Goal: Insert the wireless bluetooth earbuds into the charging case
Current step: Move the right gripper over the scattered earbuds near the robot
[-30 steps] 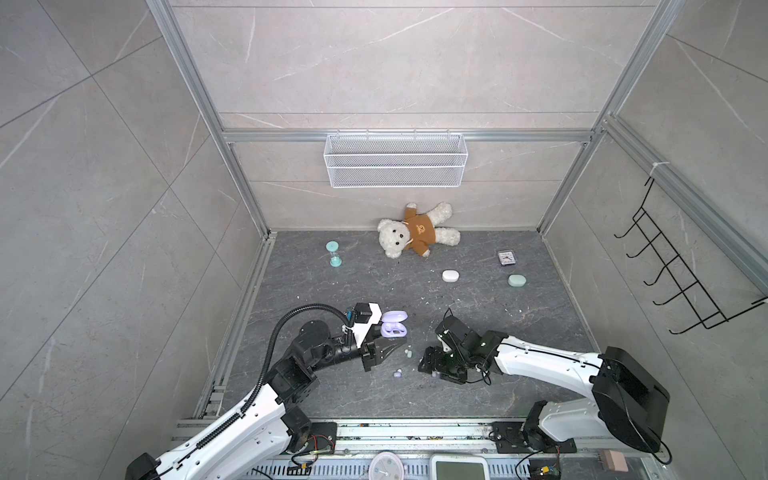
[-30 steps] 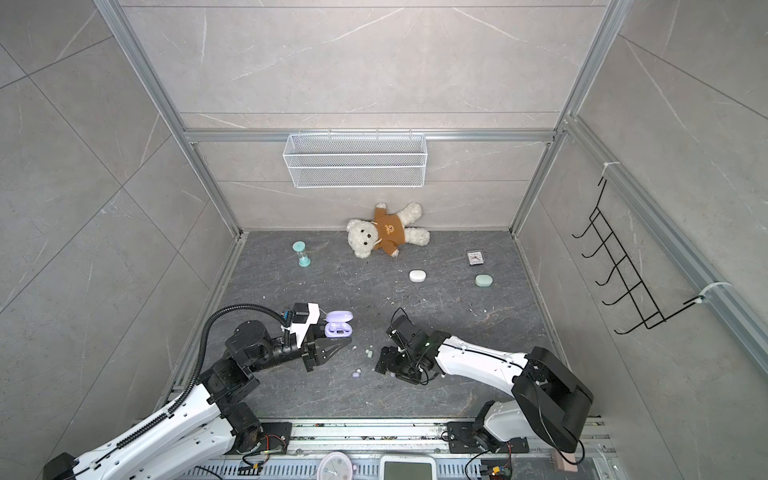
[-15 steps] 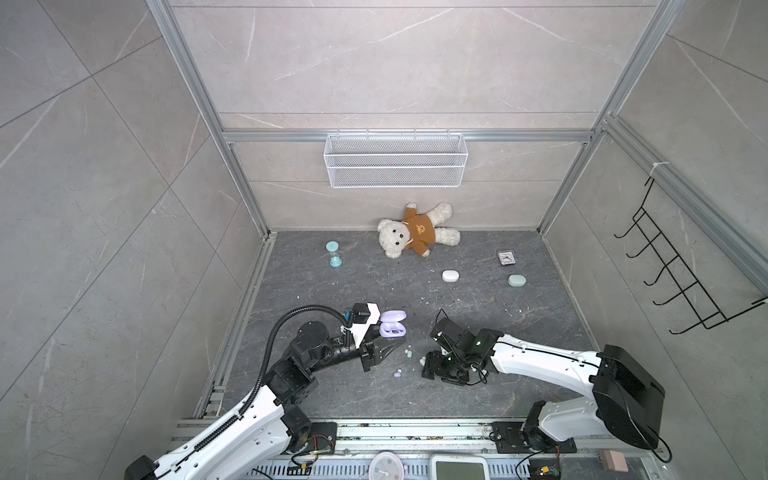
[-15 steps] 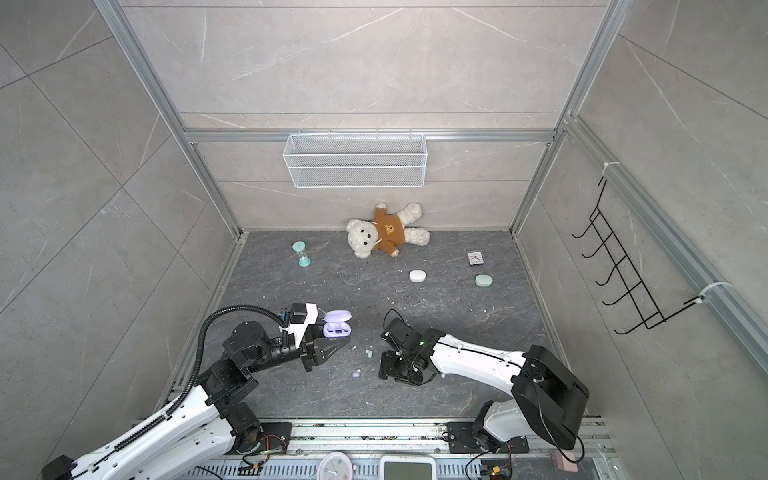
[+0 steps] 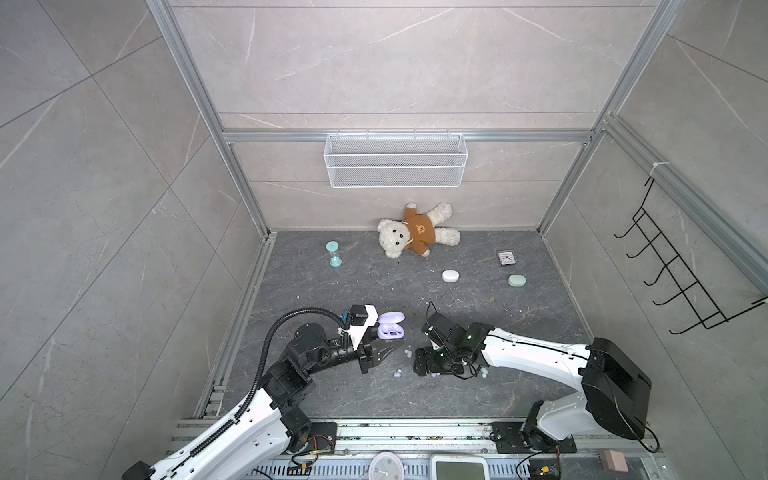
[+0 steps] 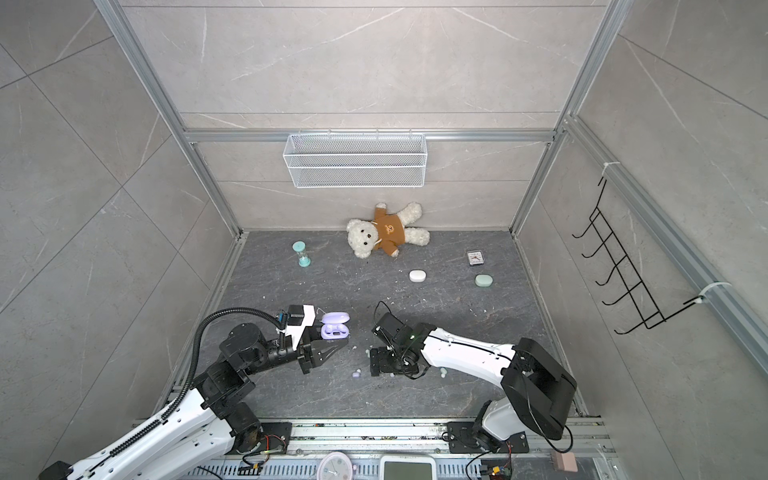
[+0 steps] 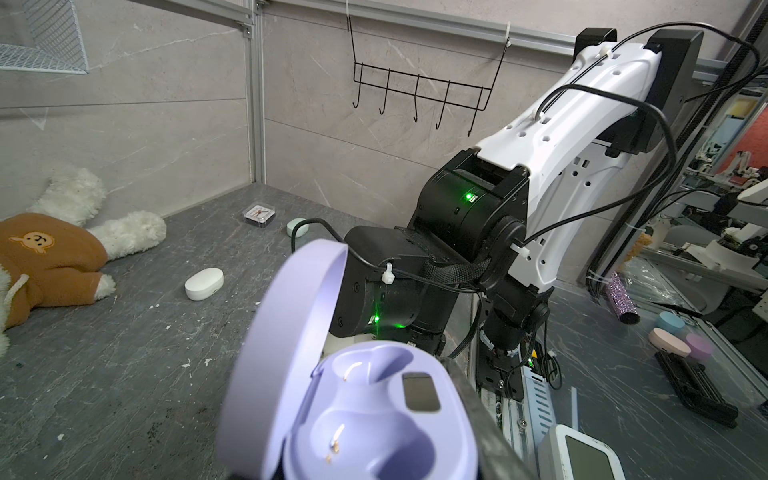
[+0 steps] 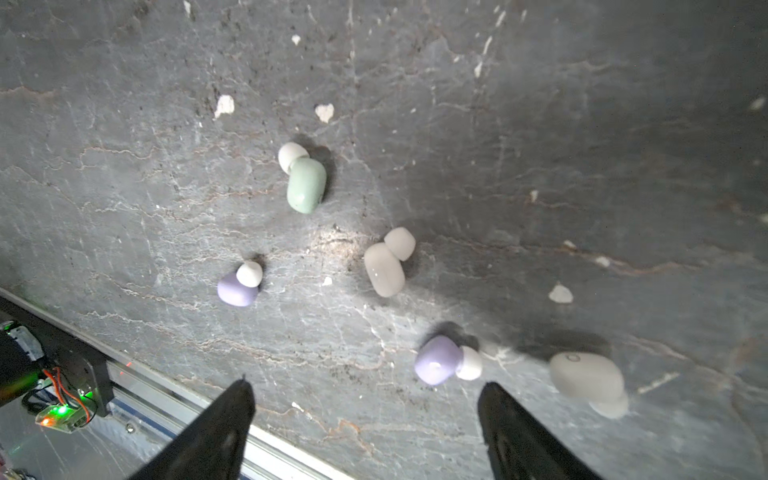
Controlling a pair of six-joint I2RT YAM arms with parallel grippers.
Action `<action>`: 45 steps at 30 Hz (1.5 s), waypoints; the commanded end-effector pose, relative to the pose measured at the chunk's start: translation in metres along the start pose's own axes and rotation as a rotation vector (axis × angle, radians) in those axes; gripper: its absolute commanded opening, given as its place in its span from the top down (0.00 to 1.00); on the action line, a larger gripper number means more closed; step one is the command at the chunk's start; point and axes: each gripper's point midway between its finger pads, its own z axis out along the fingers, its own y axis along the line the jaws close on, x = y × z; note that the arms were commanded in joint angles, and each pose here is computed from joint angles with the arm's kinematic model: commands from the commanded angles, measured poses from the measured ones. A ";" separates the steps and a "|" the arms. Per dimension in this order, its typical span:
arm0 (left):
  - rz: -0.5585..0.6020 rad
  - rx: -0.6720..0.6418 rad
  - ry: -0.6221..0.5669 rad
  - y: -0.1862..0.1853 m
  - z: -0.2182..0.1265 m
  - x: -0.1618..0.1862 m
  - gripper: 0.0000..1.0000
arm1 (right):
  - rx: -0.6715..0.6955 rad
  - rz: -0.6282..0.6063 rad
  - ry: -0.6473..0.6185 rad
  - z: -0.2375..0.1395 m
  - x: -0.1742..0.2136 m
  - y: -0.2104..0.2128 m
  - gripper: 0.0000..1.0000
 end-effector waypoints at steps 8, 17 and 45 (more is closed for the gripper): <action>0.025 -0.011 -0.043 -0.002 -0.005 -0.016 0.85 | -0.078 -0.125 0.033 0.013 -0.004 0.006 0.03; 0.035 -0.017 -0.045 -0.004 -0.009 -0.021 0.86 | -0.085 -0.107 0.101 0.030 0.008 0.001 0.04; 0.023 -0.016 -0.042 -0.004 -0.009 -0.021 0.86 | -0.025 -0.036 0.103 0.022 0.035 -0.014 0.05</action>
